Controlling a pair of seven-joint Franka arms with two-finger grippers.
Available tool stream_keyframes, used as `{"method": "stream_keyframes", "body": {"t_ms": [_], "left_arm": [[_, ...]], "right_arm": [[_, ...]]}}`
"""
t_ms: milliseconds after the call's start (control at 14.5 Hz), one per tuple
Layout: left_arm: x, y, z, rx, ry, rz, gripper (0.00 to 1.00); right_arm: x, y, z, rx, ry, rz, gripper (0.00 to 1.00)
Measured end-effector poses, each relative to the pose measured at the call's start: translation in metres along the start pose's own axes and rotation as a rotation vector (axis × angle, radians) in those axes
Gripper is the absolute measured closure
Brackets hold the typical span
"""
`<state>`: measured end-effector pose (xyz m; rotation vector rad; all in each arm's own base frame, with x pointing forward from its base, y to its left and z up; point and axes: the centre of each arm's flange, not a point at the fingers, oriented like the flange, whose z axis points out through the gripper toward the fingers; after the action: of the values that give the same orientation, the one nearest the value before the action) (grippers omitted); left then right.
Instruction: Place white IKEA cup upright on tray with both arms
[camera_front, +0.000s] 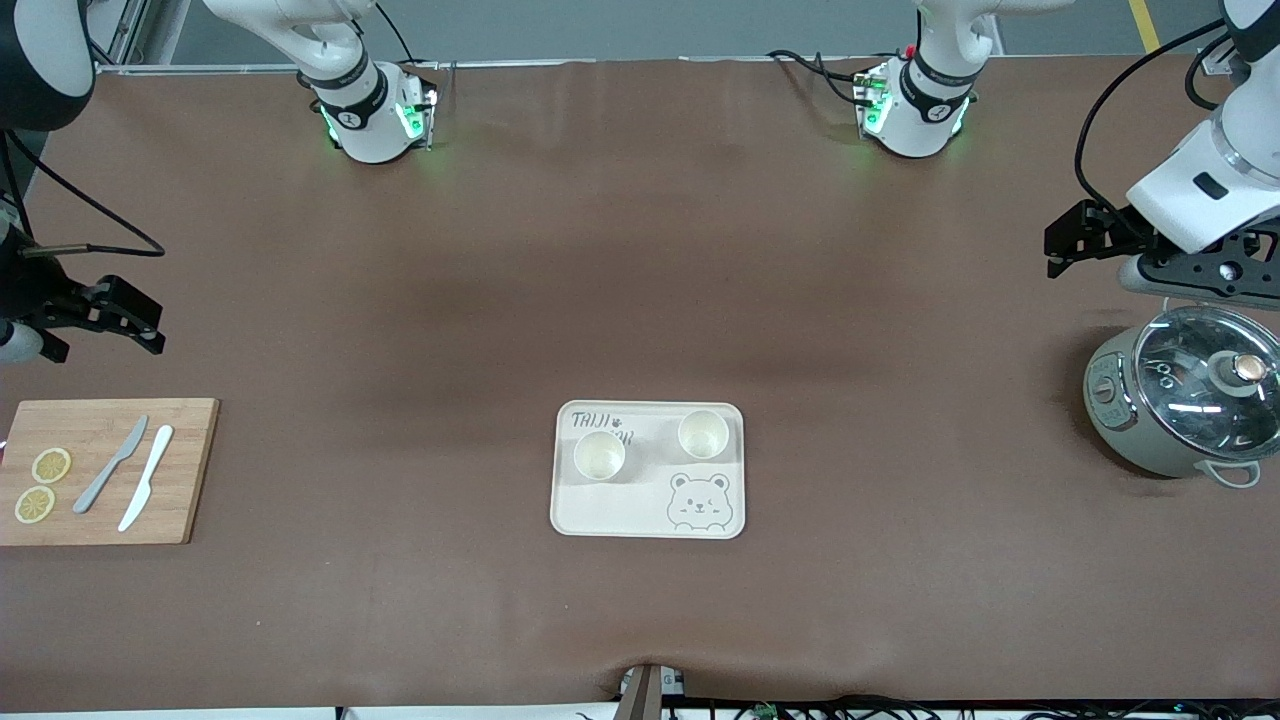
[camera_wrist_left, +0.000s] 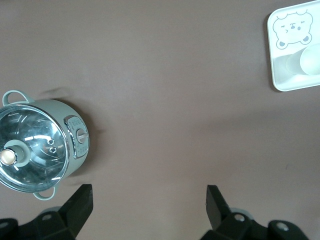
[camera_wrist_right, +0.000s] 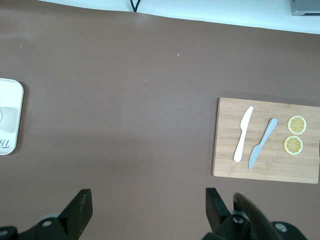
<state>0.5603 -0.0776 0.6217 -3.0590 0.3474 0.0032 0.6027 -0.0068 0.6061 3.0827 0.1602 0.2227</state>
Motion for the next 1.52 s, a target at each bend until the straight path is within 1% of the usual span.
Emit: {"method": "stream_keyframes", "body": {"t_ms": [414, 967, 1174, 1519], "left_arm": [[0.001, 0.004, -0.001, 0.001, 0.010, 0.008, 0.00], [0.005, 0.017, -0.005, 0.002, 0.040, 0.031, 0.00], [0.009, 0.017, -0.005, 0.003, 0.063, 0.031, 0.00], [0.020, 0.018, 0.009, 0.000, 0.056, 0.035, 0.00]], "right_arm": [[0.002, 0.003, -0.001, -0.003, 0.017, 0.005, 0.00], [0.002, 0.004, 0.000, -0.003, 0.017, 0.007, 0.00], [0.001, 0.005, 0.000, -0.004, 0.016, 0.008, 0.00], [0.001, 0.006, 0.000, -0.004, 0.014, 0.010, 0.00]]}}
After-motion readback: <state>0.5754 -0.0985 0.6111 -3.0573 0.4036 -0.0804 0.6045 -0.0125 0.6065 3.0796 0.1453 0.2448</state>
